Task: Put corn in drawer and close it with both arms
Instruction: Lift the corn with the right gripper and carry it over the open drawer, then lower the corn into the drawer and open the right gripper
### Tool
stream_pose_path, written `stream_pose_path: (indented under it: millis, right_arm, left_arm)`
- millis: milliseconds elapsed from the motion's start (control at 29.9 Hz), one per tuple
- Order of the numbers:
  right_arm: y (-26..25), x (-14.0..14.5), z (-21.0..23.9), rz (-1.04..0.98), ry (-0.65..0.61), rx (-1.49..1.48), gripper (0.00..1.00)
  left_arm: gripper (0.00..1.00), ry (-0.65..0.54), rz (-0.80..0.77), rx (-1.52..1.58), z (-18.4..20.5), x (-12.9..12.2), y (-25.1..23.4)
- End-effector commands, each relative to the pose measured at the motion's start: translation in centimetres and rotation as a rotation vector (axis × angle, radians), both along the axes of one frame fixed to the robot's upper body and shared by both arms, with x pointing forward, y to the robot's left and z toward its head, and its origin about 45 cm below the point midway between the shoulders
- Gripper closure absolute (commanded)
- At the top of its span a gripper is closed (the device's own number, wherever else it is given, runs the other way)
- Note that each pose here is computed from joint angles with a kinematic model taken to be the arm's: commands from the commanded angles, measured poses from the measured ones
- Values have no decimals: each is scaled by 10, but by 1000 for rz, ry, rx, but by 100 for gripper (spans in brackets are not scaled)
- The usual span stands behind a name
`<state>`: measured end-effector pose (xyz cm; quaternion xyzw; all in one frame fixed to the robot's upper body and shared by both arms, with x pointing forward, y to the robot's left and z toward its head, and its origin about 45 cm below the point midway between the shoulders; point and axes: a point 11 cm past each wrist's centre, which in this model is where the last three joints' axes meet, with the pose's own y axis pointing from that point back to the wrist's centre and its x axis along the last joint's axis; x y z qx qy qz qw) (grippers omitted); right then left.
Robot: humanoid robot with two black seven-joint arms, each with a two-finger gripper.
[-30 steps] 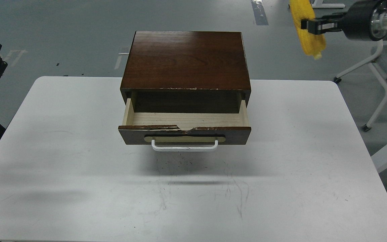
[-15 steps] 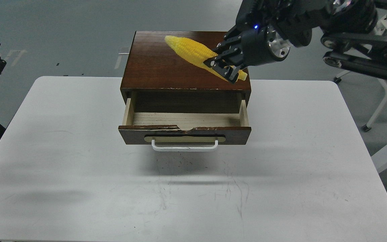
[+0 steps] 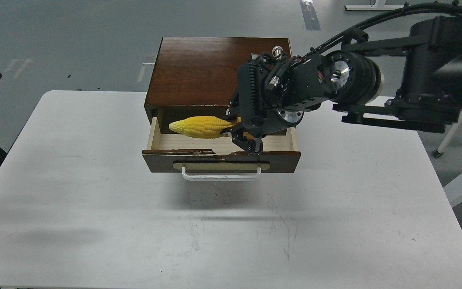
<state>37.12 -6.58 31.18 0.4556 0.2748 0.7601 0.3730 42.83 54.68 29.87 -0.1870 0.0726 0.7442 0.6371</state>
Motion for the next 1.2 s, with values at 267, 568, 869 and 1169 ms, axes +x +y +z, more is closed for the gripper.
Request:
stream_pose_path:
  millis: [267, 568, 869, 1169]
  right_arm:
    - [-2, 11, -5, -33, -5, 5, 59]
    - [-5, 12, -12, -52, 15, 12, 53]
    - [4, 18, 11, -97, 44, 116, 40]
    - [7, 18, 18, -125, 77, 157, 35]
  left_arm:
    - [2, -7, 4, 4, 4, 0, 3]
    - [2, -8, 6, 6, 5, -1, 3]
    - [2, -15, 16, 10, 10, -3, 9]
    - [2, -16, 23, 17, 12, -5, 12]
